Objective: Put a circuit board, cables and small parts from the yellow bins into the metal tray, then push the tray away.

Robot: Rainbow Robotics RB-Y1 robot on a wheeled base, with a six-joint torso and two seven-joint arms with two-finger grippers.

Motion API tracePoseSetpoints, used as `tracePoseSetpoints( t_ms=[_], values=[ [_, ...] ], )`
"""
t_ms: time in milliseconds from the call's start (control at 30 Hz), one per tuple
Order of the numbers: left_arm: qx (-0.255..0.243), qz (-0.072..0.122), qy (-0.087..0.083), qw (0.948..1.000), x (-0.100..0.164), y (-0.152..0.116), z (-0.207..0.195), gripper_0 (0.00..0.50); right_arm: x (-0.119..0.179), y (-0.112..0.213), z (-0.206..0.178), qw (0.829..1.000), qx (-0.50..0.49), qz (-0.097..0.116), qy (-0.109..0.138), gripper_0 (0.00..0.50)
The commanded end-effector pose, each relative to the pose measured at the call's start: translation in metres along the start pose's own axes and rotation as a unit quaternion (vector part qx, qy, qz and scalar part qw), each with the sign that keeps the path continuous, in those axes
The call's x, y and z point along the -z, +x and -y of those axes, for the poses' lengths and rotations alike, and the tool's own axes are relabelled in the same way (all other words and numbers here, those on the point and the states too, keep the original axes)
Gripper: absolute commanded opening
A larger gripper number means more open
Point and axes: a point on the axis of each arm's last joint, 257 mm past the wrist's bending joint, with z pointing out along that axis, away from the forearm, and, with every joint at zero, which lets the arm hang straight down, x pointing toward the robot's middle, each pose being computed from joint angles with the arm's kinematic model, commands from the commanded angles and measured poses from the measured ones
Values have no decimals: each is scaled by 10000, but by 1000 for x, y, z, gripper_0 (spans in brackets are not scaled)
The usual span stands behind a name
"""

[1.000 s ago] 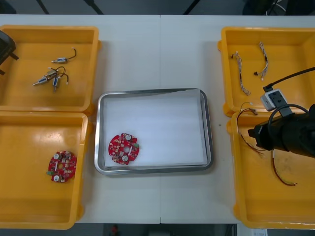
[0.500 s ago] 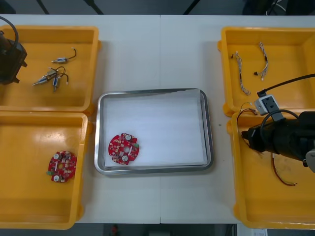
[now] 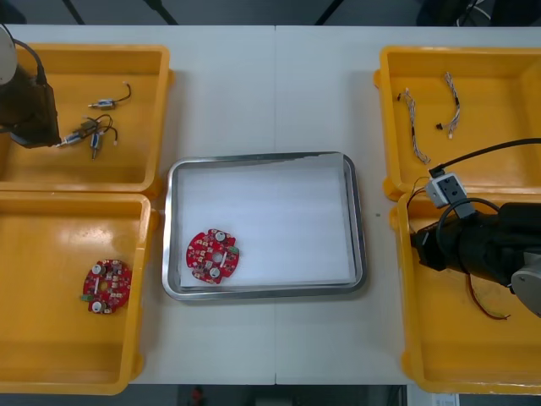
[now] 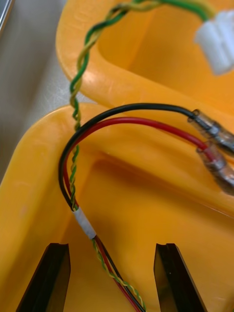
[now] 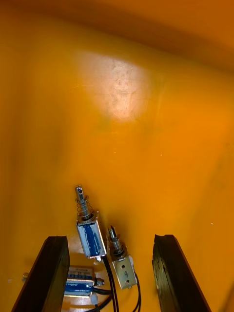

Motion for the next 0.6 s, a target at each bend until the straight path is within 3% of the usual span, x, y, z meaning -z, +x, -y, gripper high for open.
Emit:
tracePoseSetpoints(
  t_ms=[33, 433, 533, 600],
  values=[
    [-420, -30, 207, 9989, 10, 25, 19, 500, -3, 3, -14, 9999, 73, 43, -87, 500],
    [-317, -179, 24, 9993, -6, 37, 4, 500, -14, 0, -16, 9999, 11, 102, -66, 500],
    [-359, -174, 61, 9992, -12, 39, 2, 500, -15, 1, -16, 9999, 32, 95, -61, 373],
    [-436, -119, 80, 9989, -18, 39, 0, 500, -15, 0, -16, 9999, 32, 102, -62, 194]
  ],
)
